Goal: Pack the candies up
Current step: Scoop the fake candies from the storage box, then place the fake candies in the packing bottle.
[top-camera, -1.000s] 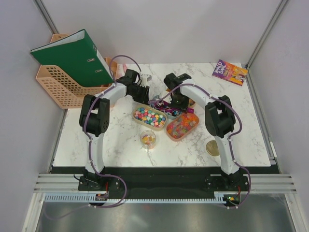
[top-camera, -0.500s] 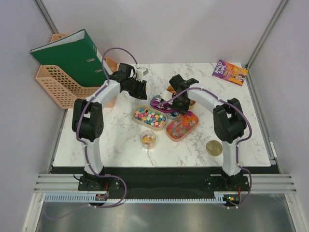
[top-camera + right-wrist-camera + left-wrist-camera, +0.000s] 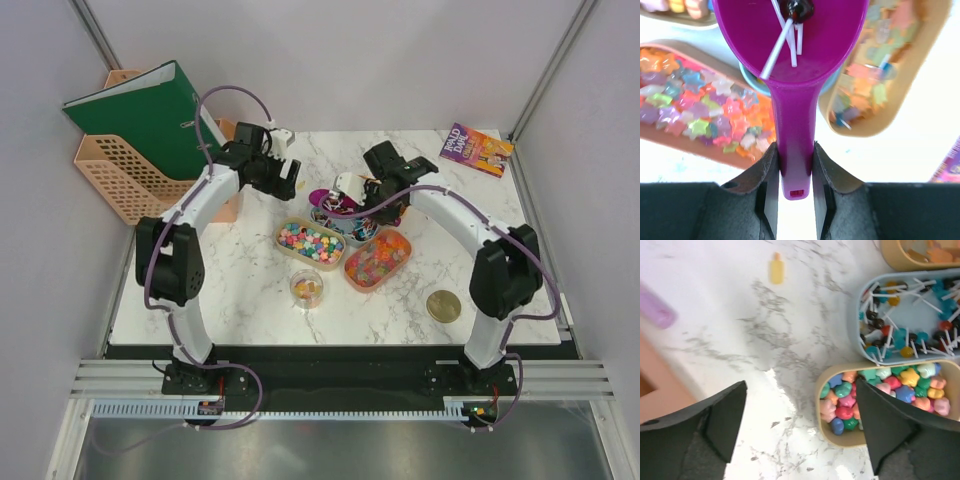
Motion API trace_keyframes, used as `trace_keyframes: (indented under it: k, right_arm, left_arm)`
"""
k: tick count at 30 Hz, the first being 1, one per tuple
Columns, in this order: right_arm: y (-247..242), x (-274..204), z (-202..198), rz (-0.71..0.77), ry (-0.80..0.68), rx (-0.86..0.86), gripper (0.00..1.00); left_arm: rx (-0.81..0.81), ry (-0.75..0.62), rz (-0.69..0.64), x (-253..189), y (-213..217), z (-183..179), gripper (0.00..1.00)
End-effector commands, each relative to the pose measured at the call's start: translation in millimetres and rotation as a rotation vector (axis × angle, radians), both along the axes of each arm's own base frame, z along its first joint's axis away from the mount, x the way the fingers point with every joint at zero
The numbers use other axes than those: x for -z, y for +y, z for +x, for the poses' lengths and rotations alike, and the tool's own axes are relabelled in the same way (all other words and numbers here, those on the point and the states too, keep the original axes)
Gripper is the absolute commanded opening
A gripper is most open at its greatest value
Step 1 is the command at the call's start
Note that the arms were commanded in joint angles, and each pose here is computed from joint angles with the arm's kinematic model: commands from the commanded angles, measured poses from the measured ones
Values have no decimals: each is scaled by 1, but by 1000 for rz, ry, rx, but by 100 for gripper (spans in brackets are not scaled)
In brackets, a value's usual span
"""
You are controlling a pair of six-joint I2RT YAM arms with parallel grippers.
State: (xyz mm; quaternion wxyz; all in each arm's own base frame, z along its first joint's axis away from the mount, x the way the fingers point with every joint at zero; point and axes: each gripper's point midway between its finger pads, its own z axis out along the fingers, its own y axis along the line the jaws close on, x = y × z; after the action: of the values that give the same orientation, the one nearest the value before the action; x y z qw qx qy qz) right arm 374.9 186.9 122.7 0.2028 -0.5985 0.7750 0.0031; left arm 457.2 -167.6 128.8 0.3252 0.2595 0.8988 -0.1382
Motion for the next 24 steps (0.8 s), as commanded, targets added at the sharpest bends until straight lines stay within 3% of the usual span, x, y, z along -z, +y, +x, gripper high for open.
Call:
trace_keyframes:
  k: [1,13,24]
  right_arm:
    - [-3,-36,-14,45,-46,-44,1]
    - [-8,-30,-100,-181,22,-287,1]
    - [-6,-28,-107,-428,29,-336,0]
  left_arm:
    - [-137,-172,118,-44,38,14,100]
    - [-196,-134,117,-27,60,-39,100]
    - [-209,-183,98,-42,65,-55,99]
